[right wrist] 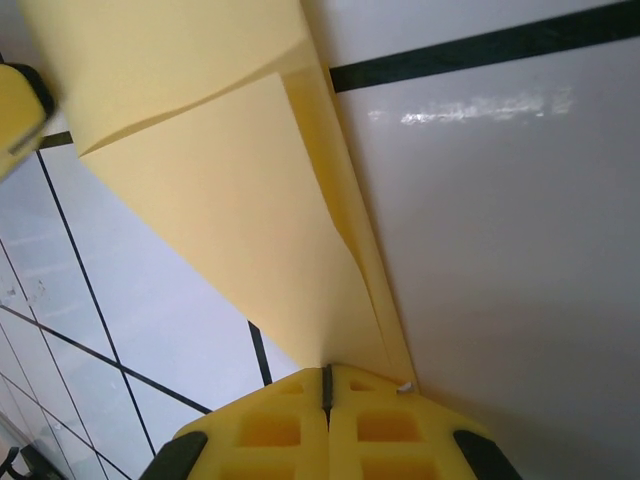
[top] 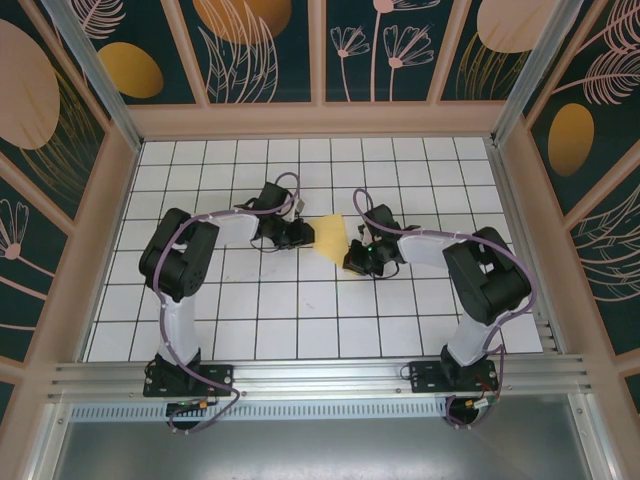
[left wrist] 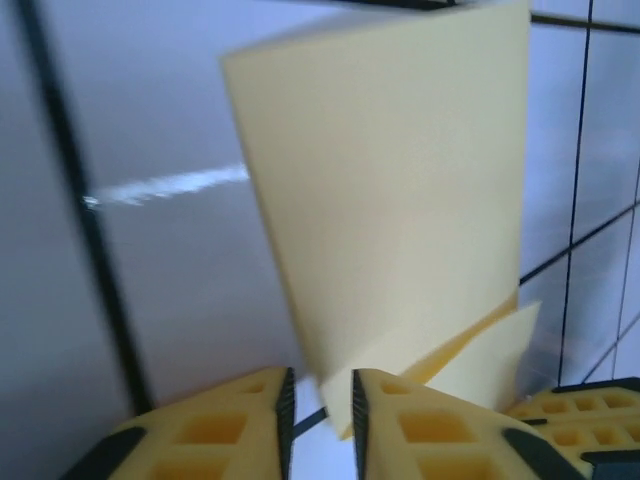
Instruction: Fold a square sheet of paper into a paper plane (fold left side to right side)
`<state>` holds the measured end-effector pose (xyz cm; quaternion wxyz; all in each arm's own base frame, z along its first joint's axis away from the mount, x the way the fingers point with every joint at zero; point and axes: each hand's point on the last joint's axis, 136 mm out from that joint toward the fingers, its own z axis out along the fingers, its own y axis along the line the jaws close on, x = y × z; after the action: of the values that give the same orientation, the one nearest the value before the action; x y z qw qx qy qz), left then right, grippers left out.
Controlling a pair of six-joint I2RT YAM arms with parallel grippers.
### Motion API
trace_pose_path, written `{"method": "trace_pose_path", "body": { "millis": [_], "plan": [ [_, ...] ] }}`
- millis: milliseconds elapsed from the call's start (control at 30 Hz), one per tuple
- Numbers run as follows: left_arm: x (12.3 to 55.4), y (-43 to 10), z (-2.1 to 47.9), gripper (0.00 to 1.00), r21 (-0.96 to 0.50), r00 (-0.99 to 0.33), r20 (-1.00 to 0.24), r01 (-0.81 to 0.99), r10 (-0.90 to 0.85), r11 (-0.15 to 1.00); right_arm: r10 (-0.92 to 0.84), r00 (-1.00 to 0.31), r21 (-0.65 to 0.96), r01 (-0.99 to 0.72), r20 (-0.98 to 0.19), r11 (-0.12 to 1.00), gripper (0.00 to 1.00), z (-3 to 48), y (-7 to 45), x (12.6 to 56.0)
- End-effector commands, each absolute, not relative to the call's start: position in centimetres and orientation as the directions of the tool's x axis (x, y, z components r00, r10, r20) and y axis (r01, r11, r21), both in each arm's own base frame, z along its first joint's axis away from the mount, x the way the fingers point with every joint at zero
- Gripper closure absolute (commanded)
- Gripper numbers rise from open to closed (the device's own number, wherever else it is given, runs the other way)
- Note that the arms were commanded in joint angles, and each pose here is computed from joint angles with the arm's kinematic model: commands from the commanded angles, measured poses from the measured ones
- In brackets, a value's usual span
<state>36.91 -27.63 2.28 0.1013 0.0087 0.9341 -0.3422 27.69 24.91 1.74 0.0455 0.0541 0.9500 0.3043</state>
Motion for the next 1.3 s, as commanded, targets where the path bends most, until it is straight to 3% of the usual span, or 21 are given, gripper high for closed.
{"method": "trace_pose_path", "body": {
  "millis": [0,67,200,300,467,933,1100,1267],
  "plan": [
    [37.4,-25.9,4.8,0.67,-0.598,-0.962,-0.260,0.094,-0.082,0.796,0.097,-0.987,0.576,0.004,-0.131,0.818,0.97,3.1,24.4,28.0],
    [37.1,-25.8,5.7,0.62,-0.612,-0.959,-0.266,0.092,-0.096,0.786,0.079,-0.975,0.575,-0.056,-0.207,0.816,0.92,4.7,24.4,28.8],
    [36.0,-26.3,6.6,0.55,-0.669,-0.961,-0.250,0.084,-0.117,0.739,0.072,-0.928,0.532,-0.145,-0.366,0.834,0.73,8.0,23.5,30.5],
    [35.5,-26.9,6.4,0.50,-0.712,-0.968,-0.218,0.070,-0.126,0.699,0.067,-0.905,0.519,-0.179,-0.421,0.836,0.58,9.1,23.0,31.3],
    [35.6,-27.2,5.4,0.49,-0.722,-0.972,-0.190,0.045,-0.136,0.691,0.004,-0.896,0.494,-0.240,-0.444,0.836,0.51,8.1,23.3,32.4],
    [35.2,-27.4,4.7,0.48,-0.724,-0.979,-0.160,0.026,-0.130,0.689,-0.084,-0.903,0.500,-0.308,-0.421,0.809,0.59,5.2,25.6,34.7],
    [35.3,-27.4,4.8,0.48,-0.723,-0.978,-0.157,0.022,-0.134,0.691,-0.088,-0.908,0.497,-0.302,-0.409,0.813,0.70,4.5,25.5,34.7],
    [35.3,-27.7,4.8,0.47,-0.726,-0.980,-0.154,0.023,-0.130,0.688,-0.079,-0.908,0.495,-0.296,-0.412,0.817,0.87,4.6,25.0,34.9]
  ]
}}
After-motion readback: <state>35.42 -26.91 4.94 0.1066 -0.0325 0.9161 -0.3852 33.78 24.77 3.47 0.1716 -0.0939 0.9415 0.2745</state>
